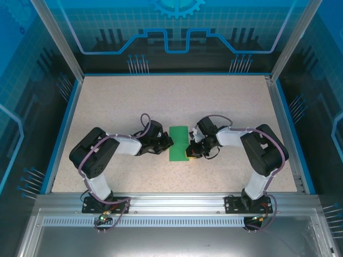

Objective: Fold a paper plane with a square sheet of paper (pick it up from the middle)
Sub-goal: Fold the triangle a second time at the center of the table.

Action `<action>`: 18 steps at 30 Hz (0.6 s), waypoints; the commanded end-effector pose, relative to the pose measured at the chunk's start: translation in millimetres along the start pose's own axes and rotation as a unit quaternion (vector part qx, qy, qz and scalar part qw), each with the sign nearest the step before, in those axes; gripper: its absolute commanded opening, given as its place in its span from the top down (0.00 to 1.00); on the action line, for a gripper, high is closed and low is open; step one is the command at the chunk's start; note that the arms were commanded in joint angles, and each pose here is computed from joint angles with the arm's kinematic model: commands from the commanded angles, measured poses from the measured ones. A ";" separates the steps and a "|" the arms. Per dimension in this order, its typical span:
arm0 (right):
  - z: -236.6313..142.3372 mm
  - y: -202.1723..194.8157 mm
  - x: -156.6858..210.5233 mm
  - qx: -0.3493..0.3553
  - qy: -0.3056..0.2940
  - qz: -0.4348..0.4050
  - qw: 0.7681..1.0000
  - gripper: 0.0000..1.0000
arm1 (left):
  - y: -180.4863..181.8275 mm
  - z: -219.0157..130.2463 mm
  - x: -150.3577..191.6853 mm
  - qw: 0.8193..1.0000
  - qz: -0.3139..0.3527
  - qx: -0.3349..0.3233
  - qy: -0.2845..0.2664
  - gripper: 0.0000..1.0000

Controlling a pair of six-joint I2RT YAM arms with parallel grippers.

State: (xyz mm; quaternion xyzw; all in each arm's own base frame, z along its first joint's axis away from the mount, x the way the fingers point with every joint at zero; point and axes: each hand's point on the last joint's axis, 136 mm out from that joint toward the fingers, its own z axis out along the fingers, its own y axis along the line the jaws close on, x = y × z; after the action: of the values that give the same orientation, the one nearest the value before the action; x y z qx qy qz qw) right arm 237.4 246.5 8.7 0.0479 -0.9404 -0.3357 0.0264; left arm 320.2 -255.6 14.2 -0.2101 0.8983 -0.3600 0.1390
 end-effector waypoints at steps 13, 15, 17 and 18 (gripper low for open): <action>5.0 -30.8 18.7 0.049 0.034 0.040 0.997 0.99 | 28.0 -21.3 -26.3 0.998 0.005 -0.058 -0.040 1.00; 4.9 -30.3 18.1 0.048 0.034 0.039 0.998 0.99 | 17.2 -29.4 -29.4 0.998 0.013 -0.050 -0.045 0.99; 4.7 -29.8 17.7 0.048 0.033 0.039 0.998 0.99 | 6.2 -37.3 -31.1 0.998 0.021 -0.041 -0.048 0.98; 4.4 -28.9 17.3 0.047 0.033 0.038 0.998 0.99 | 0.1 -40.7 -30.3 0.998 0.023 -0.033 -0.047 0.98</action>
State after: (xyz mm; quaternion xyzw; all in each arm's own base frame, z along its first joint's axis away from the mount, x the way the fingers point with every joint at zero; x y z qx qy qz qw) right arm 237.9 246.8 9.0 0.0481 -0.9402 -0.3362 0.0263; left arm 326.5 -220.9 24.6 -0.2232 0.9058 -0.3211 0.1629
